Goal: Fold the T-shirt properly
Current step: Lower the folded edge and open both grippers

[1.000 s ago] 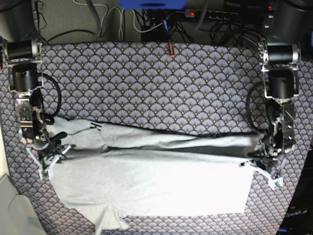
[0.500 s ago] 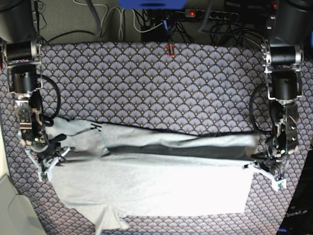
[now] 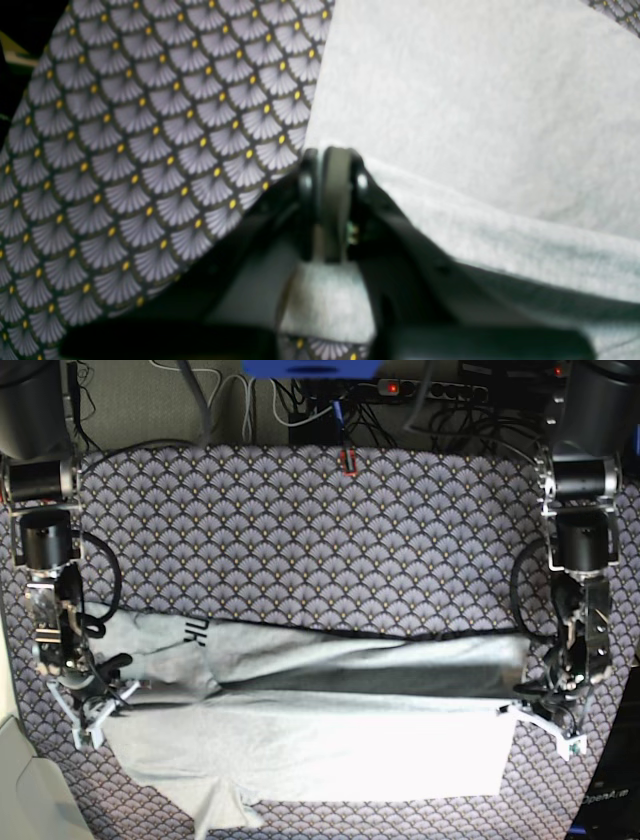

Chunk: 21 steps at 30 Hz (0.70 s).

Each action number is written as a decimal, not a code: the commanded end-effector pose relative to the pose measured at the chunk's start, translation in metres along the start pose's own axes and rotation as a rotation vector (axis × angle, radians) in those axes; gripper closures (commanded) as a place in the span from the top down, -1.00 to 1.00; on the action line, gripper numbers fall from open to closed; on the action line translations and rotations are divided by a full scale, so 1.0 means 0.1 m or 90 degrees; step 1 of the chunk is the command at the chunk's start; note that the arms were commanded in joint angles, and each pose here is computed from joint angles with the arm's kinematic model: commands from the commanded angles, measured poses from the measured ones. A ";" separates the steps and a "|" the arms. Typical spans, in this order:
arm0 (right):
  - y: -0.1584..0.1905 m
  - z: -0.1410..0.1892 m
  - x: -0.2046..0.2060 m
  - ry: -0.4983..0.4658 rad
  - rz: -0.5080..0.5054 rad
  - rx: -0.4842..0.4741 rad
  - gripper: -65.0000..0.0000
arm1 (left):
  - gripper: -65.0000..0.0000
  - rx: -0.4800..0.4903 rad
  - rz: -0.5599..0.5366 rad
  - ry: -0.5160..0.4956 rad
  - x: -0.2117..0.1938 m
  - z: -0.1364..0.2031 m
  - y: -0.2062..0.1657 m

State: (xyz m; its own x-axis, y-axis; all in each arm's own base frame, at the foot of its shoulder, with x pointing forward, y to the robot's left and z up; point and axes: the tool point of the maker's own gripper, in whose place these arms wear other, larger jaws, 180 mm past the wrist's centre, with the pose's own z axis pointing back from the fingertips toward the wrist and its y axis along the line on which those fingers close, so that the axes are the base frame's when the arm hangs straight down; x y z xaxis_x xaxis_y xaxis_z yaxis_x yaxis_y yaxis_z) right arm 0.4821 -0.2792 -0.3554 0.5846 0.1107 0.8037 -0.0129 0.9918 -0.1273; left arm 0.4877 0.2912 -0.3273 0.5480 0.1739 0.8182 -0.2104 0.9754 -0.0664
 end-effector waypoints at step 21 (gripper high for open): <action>0.01 0.15 0.21 -0.058 0.023 0.002 0.02 | 0.01 0.017 -0.009 -0.010 -0.10 0.08 0.16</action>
State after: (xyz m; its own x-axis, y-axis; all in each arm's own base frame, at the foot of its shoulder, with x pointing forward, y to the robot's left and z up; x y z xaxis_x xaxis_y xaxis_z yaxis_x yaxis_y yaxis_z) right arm 0.4638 -0.2662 -0.3641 0.5862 0.1512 0.7959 -0.0574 0.9877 -0.1454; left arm 0.4570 0.2974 -0.3606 0.6029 0.1727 0.7789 -0.2282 0.9728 -0.0391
